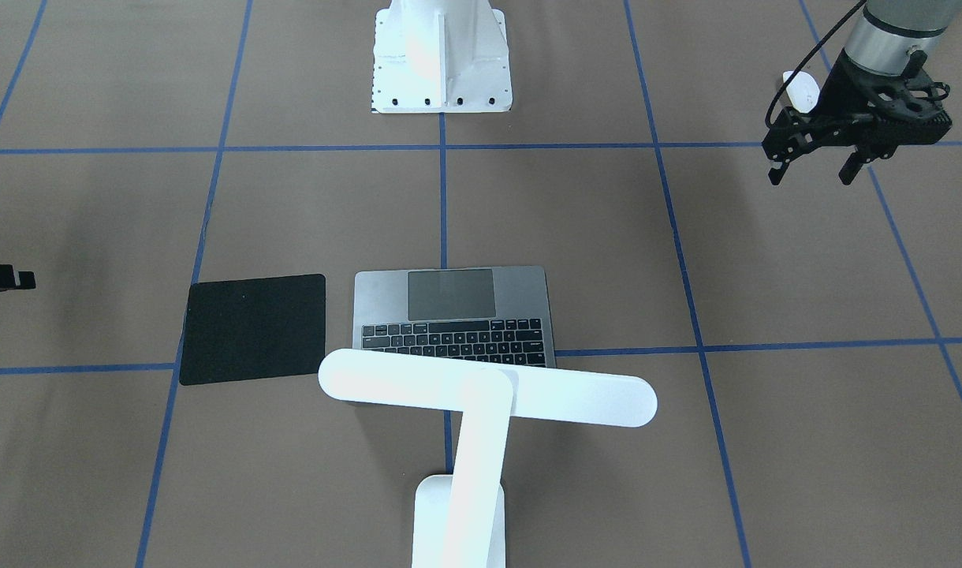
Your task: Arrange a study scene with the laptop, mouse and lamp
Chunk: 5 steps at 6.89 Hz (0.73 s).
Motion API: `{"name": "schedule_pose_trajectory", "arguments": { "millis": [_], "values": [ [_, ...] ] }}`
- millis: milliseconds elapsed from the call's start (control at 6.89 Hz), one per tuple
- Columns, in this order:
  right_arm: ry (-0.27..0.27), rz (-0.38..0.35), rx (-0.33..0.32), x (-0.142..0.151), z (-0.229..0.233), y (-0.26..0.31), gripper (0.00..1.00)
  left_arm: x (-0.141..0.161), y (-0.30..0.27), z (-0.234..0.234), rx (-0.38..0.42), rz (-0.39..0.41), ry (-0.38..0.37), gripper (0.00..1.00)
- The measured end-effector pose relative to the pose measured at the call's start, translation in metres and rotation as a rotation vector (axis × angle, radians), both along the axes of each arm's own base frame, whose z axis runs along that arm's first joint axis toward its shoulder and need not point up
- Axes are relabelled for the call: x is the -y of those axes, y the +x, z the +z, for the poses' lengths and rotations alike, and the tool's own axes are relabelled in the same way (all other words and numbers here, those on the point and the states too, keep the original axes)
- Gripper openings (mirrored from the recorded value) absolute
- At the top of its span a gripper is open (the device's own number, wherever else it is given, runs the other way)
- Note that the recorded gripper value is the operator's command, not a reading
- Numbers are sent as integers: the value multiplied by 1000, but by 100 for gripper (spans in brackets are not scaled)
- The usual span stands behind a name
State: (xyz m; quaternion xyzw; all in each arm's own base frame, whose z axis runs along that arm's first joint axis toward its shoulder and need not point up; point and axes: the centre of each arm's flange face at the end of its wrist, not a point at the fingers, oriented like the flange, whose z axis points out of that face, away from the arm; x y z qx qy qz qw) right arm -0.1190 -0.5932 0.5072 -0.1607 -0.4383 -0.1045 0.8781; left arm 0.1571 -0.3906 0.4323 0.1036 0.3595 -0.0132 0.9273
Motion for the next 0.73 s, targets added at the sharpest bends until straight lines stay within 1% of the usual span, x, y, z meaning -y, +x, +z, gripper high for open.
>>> {"name": "schedule_pose_trajectory", "arguments": {
  "millis": [145,290,435,580,726],
  "values": [
    [5,32,-61,-10,-8,13,99,-28,-17,35,-17,-8,-70,100],
    [15,69,-118,-22,-12,23,99,-61,-37,74,-51,-32,-127,100],
    [38,110,-152,-36,-7,31,99,-94,-57,118,-98,-76,-165,100],
    [57,161,-172,-49,-1,38,99,-120,-73,152,-130,-119,-202,100],
    [69,211,-192,-64,-1,46,99,-139,-84,174,-135,-147,-242,100]
  ]
}}
